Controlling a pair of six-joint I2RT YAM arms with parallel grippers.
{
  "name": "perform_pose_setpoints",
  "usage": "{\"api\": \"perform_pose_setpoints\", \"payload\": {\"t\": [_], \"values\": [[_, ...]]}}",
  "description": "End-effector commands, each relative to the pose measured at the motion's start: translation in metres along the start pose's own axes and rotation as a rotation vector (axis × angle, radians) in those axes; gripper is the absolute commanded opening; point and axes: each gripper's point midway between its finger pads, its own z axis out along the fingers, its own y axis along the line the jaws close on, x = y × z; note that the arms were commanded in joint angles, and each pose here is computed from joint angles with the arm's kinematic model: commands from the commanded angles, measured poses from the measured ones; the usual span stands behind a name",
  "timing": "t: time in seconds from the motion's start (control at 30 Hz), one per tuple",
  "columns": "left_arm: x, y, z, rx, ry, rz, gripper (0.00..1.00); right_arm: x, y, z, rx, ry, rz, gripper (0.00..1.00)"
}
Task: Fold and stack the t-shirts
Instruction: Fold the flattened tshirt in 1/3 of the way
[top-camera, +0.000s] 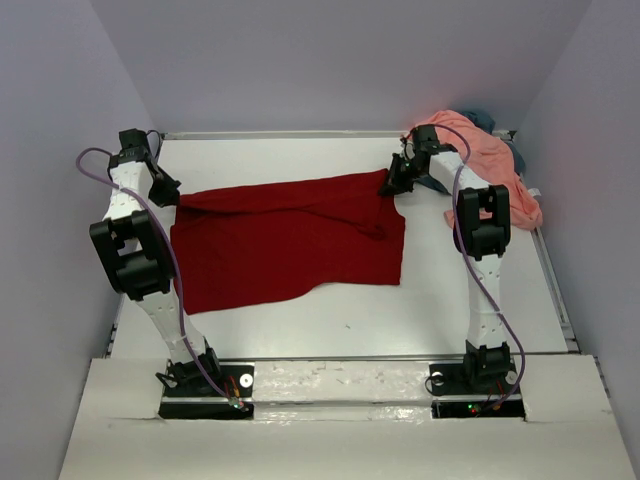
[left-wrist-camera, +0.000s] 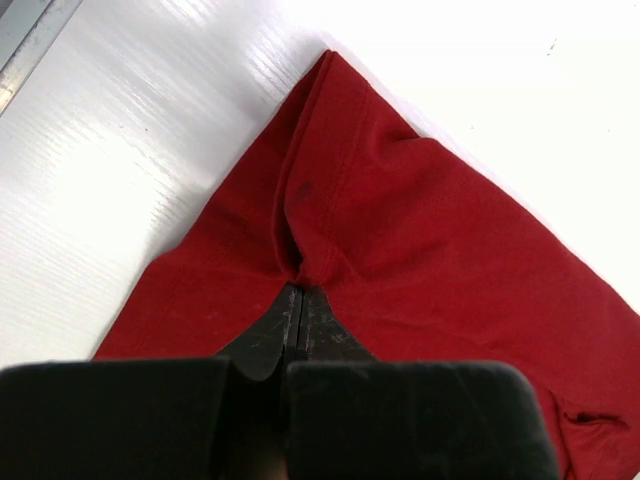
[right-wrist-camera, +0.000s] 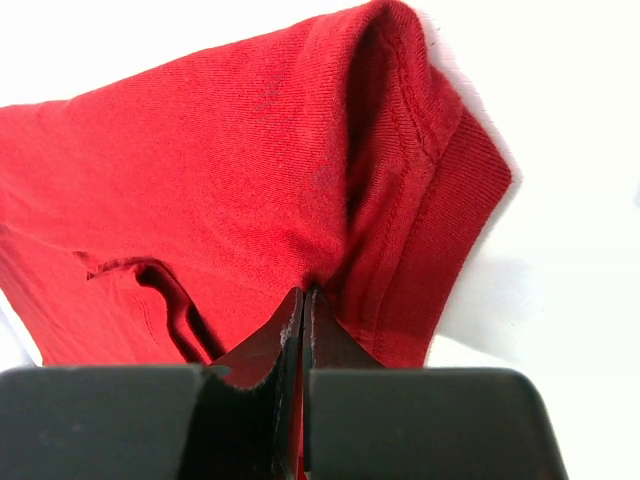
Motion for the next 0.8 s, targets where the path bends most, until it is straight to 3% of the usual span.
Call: {"api": "perform_pose_setpoints", "payload": {"t": [0.0, 0.77], "values": [[-0.016, -0.009, -0.022, 0.024, -0.055, 0.015, 0.0, -0.027, 0.006, -0.015, 0.012, -0.077, -0.035, 0.0], [-0.019, -0.01, -0.022, 0.025, -0.058, 0.02, 0.0, -0.053, -0.021, -0.037, 0.077, -0.129, -0.016, 0.0]]}}
